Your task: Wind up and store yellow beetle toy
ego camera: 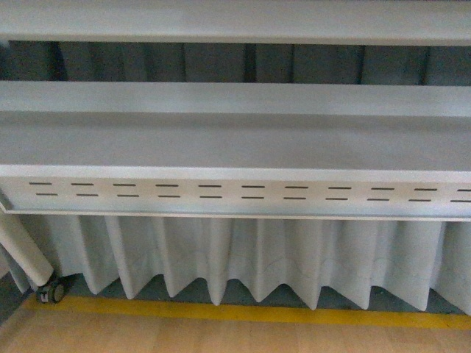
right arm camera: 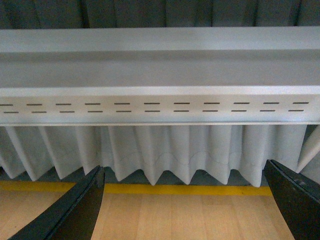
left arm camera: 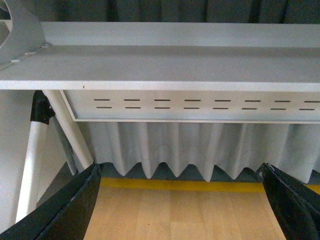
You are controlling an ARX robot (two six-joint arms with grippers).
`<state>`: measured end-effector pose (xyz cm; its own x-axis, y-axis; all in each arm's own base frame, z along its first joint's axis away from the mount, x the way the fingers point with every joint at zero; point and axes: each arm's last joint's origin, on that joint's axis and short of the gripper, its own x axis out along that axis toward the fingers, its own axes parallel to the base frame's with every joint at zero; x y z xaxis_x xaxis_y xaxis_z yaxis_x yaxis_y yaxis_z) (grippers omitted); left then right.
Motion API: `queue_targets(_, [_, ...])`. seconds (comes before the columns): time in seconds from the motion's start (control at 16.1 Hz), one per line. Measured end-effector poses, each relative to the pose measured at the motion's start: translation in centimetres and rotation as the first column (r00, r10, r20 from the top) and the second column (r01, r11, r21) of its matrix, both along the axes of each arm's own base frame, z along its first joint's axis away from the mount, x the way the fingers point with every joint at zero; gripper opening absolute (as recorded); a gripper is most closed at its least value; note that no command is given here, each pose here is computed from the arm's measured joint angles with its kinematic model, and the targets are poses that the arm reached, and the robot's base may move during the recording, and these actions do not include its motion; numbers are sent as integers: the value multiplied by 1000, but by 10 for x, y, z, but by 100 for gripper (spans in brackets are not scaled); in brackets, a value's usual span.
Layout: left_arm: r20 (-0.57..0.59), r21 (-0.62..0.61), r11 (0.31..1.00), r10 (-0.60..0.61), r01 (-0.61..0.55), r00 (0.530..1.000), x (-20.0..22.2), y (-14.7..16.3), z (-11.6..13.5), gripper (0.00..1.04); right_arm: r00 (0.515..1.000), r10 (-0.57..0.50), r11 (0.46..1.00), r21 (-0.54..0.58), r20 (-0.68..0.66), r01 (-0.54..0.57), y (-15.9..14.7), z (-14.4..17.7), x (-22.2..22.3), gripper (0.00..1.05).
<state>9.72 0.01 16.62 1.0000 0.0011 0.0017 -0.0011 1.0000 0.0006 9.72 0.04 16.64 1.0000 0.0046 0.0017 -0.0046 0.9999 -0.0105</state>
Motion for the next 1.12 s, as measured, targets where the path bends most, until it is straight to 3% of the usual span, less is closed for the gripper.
queue_targets(1.12, [1,-1,1000,0,0,1000,0,0,0,98,1000,-2,1000,1,2,2,0,0,0,98])
